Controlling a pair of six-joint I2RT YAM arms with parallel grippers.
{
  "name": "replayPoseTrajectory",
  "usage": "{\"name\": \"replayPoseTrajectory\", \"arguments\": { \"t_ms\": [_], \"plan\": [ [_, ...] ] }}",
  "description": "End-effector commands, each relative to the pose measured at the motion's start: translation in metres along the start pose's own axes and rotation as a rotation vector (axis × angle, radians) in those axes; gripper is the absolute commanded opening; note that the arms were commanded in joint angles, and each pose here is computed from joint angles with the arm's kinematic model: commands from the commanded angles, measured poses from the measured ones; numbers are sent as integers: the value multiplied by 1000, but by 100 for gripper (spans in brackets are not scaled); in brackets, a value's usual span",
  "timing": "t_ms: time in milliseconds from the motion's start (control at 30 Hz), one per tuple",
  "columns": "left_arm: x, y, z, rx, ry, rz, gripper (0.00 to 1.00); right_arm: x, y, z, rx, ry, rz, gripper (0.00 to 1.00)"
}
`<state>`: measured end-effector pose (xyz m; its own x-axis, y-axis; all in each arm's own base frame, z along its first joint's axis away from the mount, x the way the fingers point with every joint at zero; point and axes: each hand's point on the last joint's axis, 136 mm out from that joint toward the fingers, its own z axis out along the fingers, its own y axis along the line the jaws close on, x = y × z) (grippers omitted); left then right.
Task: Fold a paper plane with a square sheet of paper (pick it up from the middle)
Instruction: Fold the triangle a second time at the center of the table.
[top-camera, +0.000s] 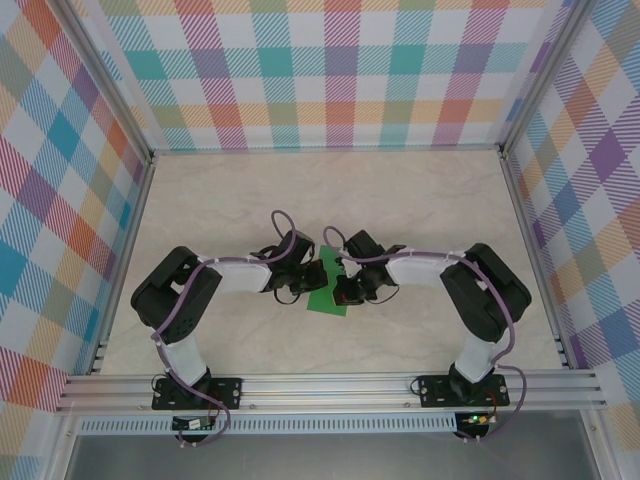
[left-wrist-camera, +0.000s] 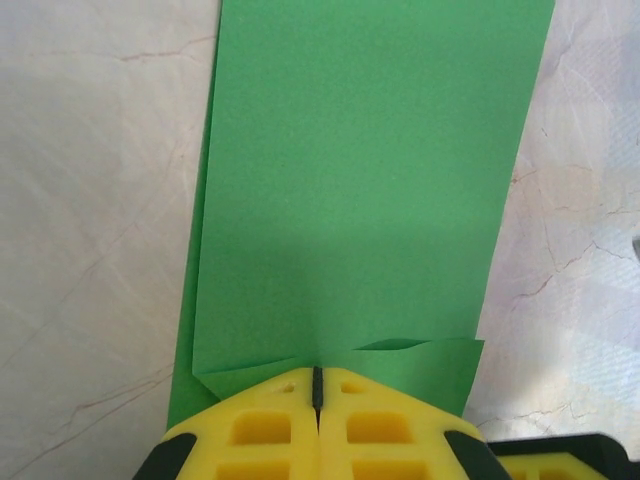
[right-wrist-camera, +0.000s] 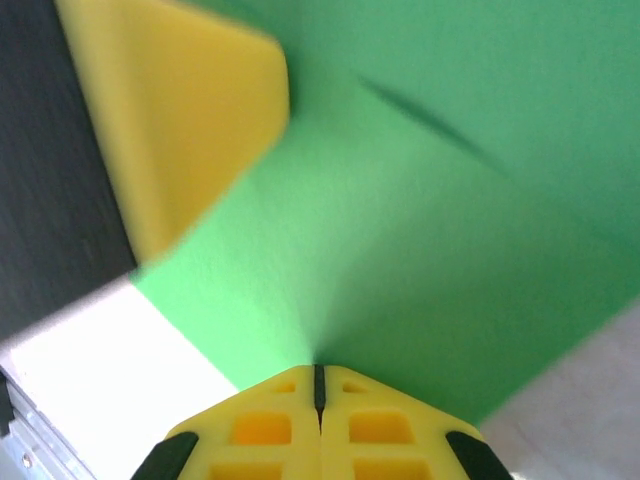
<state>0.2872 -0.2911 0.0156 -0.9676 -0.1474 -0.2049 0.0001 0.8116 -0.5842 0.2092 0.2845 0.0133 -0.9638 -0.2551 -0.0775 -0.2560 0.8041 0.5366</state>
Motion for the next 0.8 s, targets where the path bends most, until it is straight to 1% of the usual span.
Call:
{"name": "replayPoseTrajectory", "arguments": {
  "t_ms": [0,67,133,233,300,367,433,567,767],
  "plan": [
    [47,93,10,-333,106,-82,0,72,-28,0,43,201,59,0],
    [46,90,9,-318,99,-80,0,84,-29,-4,33,217,67,1],
    [45,86,9,-298,95,-73,0,85,-29,-10,40,202,66,0],
    [42,78,8,-271,89,-59,0,63,-11,-24,16,130,33,1],
    [39,72,8,-256,88,-47,0,41,10,-37,-24,58,-7,1],
    [37,65,7,-239,87,-34,0,21,22,-44,-34,-4,-32,2],
    [36,59,7,-224,85,-21,0,5,23,-42,-17,-36,-31,2],
    [35,52,7,-210,87,-11,0,-11,10,-22,49,-33,26,1],
    [33,47,6,-199,86,-2,0,0,-7,-8,79,0,60,1]
  ]
}}
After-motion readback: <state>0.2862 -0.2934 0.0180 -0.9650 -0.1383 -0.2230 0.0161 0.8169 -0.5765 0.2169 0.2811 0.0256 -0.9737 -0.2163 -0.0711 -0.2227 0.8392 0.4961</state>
